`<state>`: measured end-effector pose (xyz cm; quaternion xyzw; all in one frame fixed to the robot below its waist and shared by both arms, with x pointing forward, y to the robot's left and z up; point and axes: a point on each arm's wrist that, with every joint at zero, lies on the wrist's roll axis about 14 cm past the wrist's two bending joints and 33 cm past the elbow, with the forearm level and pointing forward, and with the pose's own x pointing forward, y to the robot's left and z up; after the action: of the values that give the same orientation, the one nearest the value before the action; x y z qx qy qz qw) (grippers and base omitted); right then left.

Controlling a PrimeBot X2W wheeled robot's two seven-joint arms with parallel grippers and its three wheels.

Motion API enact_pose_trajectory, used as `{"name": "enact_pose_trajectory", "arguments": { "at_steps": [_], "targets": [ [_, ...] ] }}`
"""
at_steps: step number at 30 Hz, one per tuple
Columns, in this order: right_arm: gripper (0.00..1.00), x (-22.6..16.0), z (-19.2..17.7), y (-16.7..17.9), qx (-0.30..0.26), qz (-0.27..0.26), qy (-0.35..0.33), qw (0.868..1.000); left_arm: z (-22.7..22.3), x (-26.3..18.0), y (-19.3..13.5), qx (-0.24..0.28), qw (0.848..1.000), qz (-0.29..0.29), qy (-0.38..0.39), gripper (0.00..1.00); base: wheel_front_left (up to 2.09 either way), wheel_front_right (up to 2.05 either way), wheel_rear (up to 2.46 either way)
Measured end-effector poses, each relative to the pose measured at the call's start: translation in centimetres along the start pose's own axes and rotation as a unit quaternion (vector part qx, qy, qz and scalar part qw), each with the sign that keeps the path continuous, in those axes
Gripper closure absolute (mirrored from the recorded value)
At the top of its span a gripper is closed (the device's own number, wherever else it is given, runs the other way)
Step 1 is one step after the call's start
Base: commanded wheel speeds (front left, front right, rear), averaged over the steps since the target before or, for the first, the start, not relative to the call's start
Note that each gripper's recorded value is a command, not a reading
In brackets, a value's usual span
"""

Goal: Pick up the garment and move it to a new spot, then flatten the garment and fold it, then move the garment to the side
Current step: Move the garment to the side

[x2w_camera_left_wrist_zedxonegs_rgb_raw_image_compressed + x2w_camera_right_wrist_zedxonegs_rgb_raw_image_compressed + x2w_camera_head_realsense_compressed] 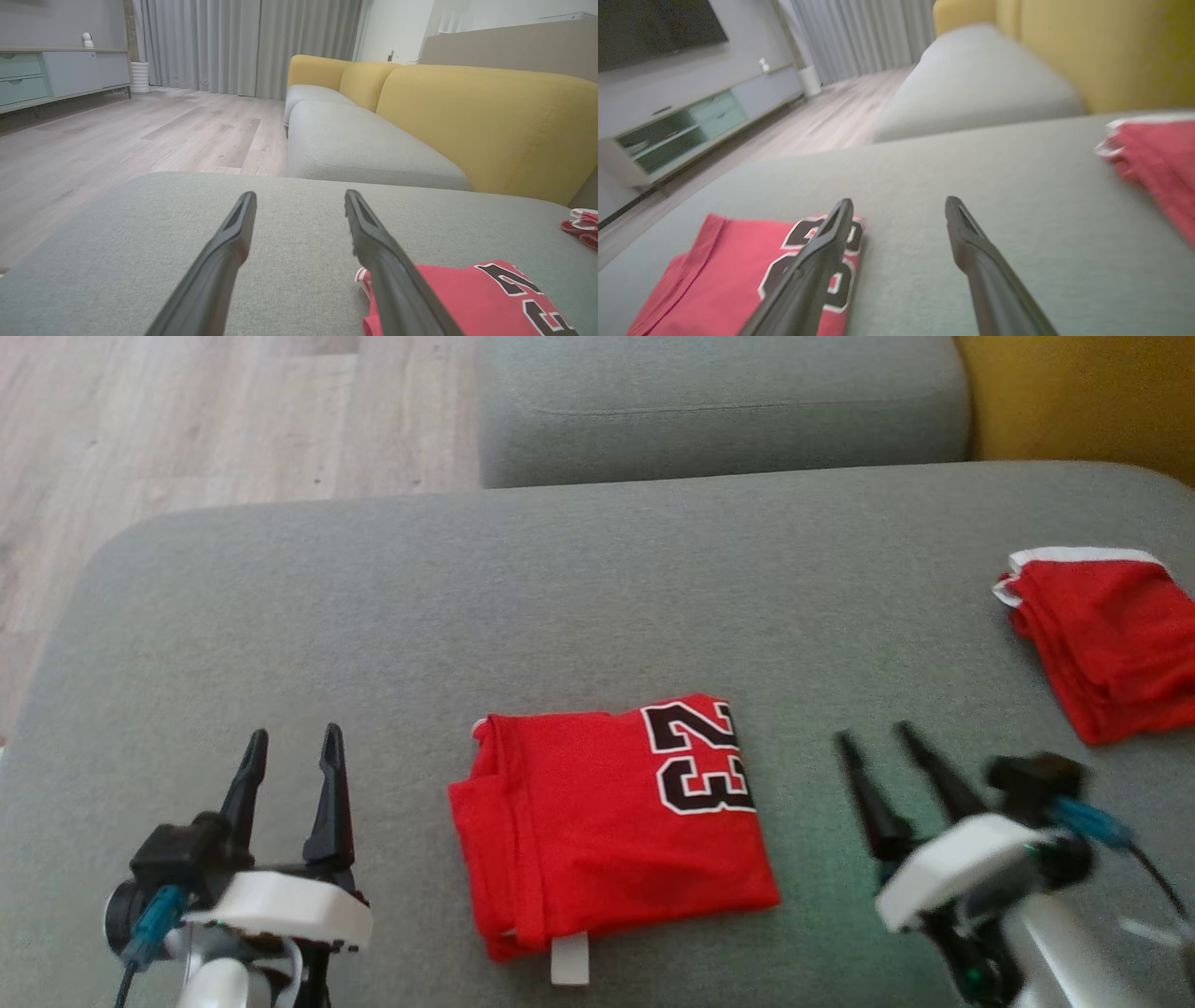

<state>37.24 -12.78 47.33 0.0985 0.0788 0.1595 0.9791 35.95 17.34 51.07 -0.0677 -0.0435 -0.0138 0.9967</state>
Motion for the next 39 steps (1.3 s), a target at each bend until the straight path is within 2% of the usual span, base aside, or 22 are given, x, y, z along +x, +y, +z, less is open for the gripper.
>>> {"name": "enact_pose_trajectory", "arguments": {
  "at_steps": [3, 7, 10, 17, 21, 23, 24, 25, 26, 33, 39],
  "targets": [
    [0.00, 1.7, -2.5, 2.5, 0.025, 0.035, 0.081, 0.996, -0.1, -0.4, 0.6, 0.001, 1.000, 0.009, 0.002, 0.00, 0.00, 0.00, 0.00],
    [0.00, 3.9, -3.8, 4.6, 0.058, 0.060, 0.148, 0.986, -0.2, -1.2, 1.6, 0.003, 1.000, 0.025, 0.005, 0.00, 0.00, 0.00, 0.00],
    [0.00, 4.6, -6.0, 5.1, 0.076, 0.061, 0.211, 0.973, -0.4, -1.8, 2.5, 0.005, 0.999, 0.038, 0.008, 0.00, 0.00, 0.00, 0.00],
    [0.00, 4.1, -11.2, 5.6, 0.128, 0.043, 0.350, 0.927, -0.5, -3.0, 4.2, 0.006, 0.998, 0.067, 0.012, 0.00, 0.00, 0.00, 0.00],
    [0.00, 4.5, -11.2, 6.5, 0.152, 0.054, 0.377, 0.912, -0.8, -3.1, 4.4, 0.010, 0.997, 0.070, 0.017, 0.00, 0.00, 0.00, 0.00],
    [0.00, 4.6, -11.3, 6.8, 0.157, 0.058, 0.382, 0.909, -0.9, -3.1, 4.5, 0.010, 0.997, 0.070, 0.019, 0.00, 0.00, 0.00, 0.00],
    [0.16, 4.6, -11.3, 6.9, 0.156, 0.058, 0.384, 0.908, -1.0, -3.1, 4.5, 0.010, 0.997, 0.071, 0.021, 0.00, 0.00, 0.00, 0.00],
    [0.54, 4.6, -11.2, 6.9, 0.154, 0.059, 0.384, 0.909, -1.1, -3.1, 4.5, 0.009, 0.997, 0.070, 0.022, 0.00, 0.00, 0.00, 0.00],
    [1.00, 4.7, -11.1, 6.9, 0.157, 0.058, 0.379, 0.910, -1.2, -3.1, 4.4, 0.009, 0.997, 0.070, 0.023, 0.00, 0.00, 0.00, 0.00],
    [1.00, 5.3, -8.9, 5.5, 0.152, 0.045, 0.316, 0.935, -0.9, -2.2, 2.8, -0.004, 0.999, 0.039, 0.016, 0.00, 0.00, 0.00, 0.00],
    [1.00, 5.9, -4.1, 0.5, 0.126, 0.005, 0.254, 0.959, -0.1, 0.1, -1.7, -0.009, 0.999, -0.036, 0.002, 0.00, 0.00, 0.00, 0.00]
  ]
}}
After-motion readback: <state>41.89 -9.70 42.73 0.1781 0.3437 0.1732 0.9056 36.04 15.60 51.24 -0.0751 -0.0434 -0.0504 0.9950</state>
